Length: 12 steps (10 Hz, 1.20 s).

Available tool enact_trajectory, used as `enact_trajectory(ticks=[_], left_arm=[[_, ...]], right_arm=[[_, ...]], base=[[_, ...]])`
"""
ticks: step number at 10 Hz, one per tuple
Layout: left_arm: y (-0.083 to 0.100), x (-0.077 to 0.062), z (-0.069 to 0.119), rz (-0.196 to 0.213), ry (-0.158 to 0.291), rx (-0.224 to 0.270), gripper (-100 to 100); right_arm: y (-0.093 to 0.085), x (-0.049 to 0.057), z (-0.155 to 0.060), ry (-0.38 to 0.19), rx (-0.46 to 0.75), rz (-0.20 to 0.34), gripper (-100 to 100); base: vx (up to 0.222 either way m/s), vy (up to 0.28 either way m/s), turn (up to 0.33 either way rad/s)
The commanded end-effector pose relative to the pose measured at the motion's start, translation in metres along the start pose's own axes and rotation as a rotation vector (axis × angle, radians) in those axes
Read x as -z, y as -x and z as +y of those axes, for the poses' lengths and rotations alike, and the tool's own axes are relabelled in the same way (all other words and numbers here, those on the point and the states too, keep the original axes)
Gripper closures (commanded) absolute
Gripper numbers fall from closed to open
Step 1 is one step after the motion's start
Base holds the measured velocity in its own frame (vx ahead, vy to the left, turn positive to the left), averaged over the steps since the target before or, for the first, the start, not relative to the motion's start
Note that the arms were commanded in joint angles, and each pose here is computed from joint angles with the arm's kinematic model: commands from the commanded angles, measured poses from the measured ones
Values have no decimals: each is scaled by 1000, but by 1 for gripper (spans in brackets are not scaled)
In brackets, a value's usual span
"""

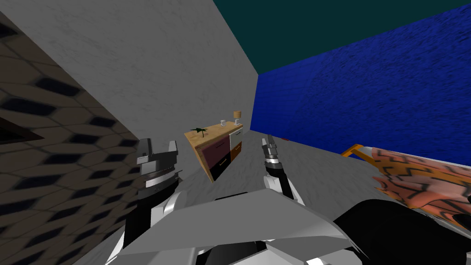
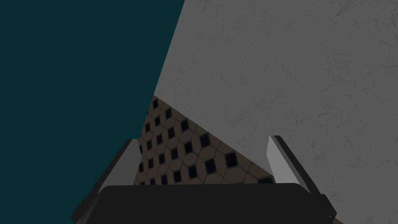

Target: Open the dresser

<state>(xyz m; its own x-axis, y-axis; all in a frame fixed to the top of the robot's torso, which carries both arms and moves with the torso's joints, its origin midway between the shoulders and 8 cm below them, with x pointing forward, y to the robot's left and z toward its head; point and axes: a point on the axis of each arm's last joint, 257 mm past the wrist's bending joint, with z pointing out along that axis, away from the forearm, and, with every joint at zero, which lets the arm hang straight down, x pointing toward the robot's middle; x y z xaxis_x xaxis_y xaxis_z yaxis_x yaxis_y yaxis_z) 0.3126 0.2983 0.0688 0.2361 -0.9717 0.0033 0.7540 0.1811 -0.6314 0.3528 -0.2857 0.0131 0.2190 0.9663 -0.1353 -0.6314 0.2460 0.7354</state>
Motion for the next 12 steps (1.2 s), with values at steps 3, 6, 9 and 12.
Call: enact_trajectory(ticks=[3, 6, 9, 12], left_arm=[[0, 0, 0, 0, 0, 0, 0], [0, 0, 0, 0, 0, 0, 0], [0, 0, 0, 0, 0, 0, 0], [-9, 3, 8, 79, 6, -4, -100]], right_arm=[[0, 0, 0, 0, 0, 0, 0], [0, 0, 0, 0, 0, 0, 0], [0, 0, 0, 0, 0, 0, 0], [0, 0, 0, 0, 0, 0, 0]], base=[[0, 0, 0], [0, 0, 0], [0, 0, 0], [34, -24, 14]])
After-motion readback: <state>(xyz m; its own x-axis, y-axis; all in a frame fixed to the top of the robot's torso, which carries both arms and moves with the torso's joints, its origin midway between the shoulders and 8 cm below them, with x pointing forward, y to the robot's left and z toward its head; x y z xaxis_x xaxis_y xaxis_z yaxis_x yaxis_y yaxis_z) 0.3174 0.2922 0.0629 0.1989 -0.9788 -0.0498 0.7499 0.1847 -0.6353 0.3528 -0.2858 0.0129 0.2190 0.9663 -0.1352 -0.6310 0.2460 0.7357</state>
